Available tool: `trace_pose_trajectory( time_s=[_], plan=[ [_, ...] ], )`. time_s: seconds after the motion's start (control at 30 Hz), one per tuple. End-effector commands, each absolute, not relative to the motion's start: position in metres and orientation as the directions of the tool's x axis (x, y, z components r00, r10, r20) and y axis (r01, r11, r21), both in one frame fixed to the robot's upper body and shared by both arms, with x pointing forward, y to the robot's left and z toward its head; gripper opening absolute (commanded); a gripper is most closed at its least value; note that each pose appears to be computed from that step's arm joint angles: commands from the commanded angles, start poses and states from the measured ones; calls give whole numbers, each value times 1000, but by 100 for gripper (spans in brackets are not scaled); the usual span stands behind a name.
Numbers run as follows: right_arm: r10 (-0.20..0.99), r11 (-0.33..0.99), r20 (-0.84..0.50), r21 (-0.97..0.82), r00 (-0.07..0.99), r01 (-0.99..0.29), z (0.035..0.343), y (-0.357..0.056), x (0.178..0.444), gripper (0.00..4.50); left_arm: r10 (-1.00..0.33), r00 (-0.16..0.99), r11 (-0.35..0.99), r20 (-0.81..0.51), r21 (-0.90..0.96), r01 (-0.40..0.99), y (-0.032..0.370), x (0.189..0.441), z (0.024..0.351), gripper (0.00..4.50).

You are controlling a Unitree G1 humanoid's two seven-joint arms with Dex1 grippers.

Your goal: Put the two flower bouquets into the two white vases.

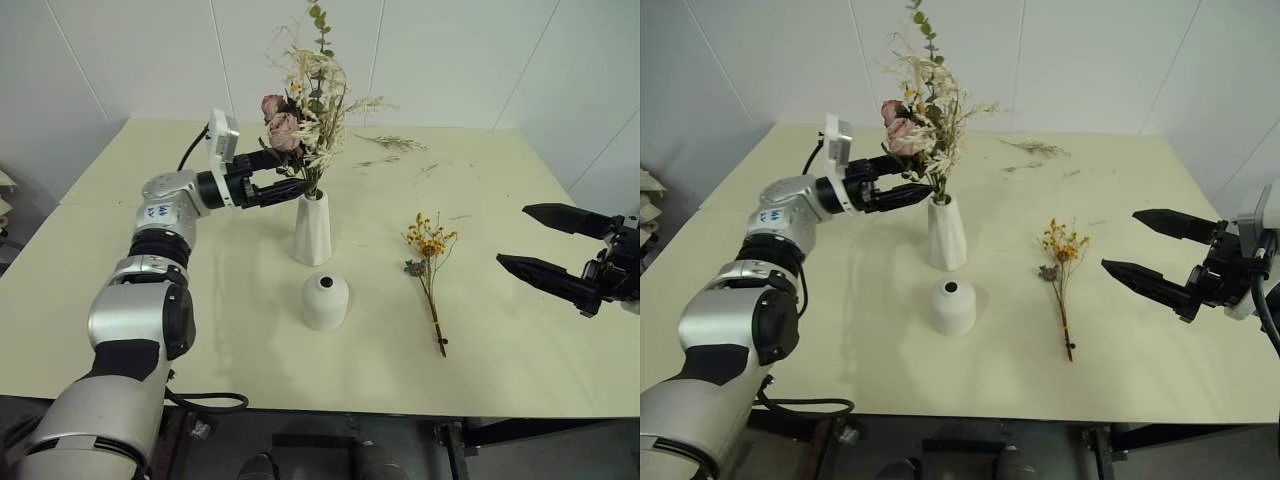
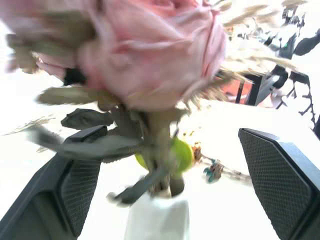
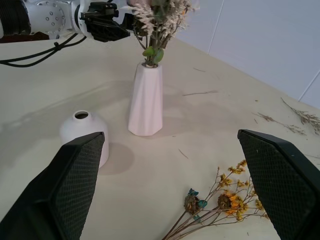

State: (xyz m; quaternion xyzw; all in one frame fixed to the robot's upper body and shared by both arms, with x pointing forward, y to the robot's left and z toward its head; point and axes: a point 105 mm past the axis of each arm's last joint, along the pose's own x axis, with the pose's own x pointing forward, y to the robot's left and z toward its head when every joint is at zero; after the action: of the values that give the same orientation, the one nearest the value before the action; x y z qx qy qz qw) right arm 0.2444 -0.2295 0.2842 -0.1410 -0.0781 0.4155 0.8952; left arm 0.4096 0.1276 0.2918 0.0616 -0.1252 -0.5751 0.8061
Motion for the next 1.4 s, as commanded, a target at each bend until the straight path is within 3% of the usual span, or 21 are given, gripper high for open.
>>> trace_pose_trajectory(
  time_s=[0.03, 0.3, 0.43, 0.53, 0.63, 0.8, 0.93, 1.4],
  plan=[
    [764, 606, 15, -359, 645, -710, 293, -229, 243, 450, -944, 301, 330, 136, 356, 874, 142, 402, 313, 449],
    [694, 652, -70, -360, 717, -667, 277, -233, 250, 450, -898, 362, 438, 249, 435, 787, 219, 376, 330, 449],
    [689, 654, -96, -343, 718, -674, 270, -230, 253, 450, -908, 313, 411, 280, 441, 798, 239, 358, 326, 449],
    [658, 673, -139, -334, 740, -660, 257, -228, 265, 450, -903, 265, 399, 340, 430, 809, 253, 341, 325, 449],
    [608, 708, -237, -271, 758, -653, 237, -223, 281, 450, -902, 291, 412, 318, 439, 798, 266, 329, 318, 449],
    [509, 755, -376, -236, 774, -611, 212, -223, 301, 450, -908, 291, 405, 300, 460, 790, 274, 307, 315, 449],
    [425, 803, -466, -202, 776, -561, 196, -224, 315, 450, -904, 227, 389, 361, 478, 788, 276, 284, 321, 449],
    [377, 848, -596, -87, 709, -523, 165, -200, 336, 450, -952, 224, 291, 209, 381, 878, 280, 252, 298, 449]
  ],
)
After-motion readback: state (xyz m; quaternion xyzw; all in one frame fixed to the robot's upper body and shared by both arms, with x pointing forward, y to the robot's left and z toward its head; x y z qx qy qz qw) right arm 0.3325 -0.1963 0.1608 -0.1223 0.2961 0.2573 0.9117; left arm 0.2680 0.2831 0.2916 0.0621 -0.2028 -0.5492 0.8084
